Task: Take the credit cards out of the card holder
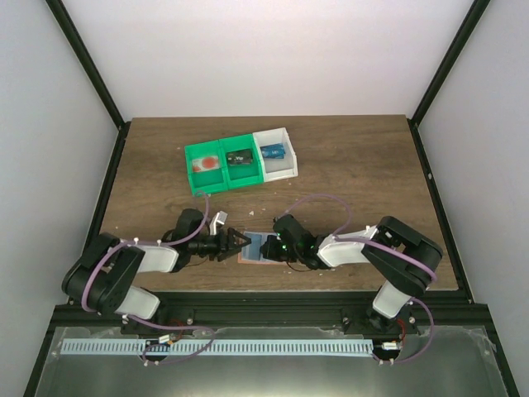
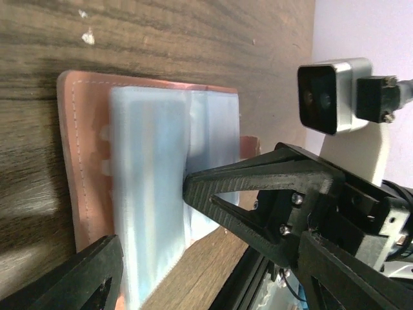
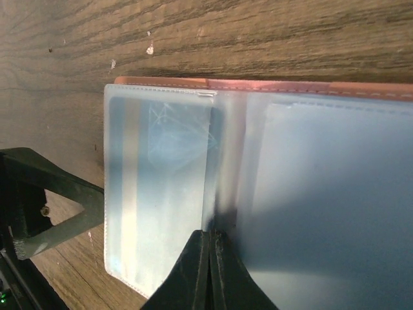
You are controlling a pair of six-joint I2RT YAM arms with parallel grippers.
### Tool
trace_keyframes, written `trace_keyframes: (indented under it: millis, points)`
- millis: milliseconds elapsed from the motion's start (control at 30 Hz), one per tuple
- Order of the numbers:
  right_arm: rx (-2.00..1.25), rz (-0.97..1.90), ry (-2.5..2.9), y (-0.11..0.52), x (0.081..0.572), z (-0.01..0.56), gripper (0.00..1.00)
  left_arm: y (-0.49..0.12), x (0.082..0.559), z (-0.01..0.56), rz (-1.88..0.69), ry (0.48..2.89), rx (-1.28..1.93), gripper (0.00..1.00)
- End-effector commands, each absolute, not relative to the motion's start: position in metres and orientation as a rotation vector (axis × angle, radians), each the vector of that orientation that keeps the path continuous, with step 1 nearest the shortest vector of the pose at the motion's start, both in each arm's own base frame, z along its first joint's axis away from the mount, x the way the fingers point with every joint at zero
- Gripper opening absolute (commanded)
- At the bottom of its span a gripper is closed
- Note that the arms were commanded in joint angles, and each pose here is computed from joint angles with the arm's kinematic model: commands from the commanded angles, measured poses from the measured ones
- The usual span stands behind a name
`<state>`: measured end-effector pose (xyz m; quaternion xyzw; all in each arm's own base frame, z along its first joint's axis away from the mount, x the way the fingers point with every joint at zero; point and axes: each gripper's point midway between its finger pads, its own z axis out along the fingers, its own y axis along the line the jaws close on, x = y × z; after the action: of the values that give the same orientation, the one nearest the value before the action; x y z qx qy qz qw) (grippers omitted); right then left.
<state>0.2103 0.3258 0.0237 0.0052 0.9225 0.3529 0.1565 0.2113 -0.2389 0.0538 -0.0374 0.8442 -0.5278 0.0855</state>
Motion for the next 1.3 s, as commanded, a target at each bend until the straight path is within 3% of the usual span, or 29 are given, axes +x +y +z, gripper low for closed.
trace_keyframes:
  millis: [0, 967, 1267]
  points:
    - [0.007, 1.013, 2.681, 0.324, 0.2, 0.014, 0.0, -0.234, 0.222, 0.064, -1.474, 2.477, -0.102, 0.76]
    - [0.0, 1.056, 2.695, 0.328, 0.195, 0.01, 0.0, -0.252, 0.215, 0.08, -1.642, 2.43, -0.033, 0.77]
    - [-0.001, 1.063, 2.693, 0.328, 0.195, 0.009, 0.0, -0.239, 0.221, 0.074, -1.49, 2.459, -0.091, 0.77]
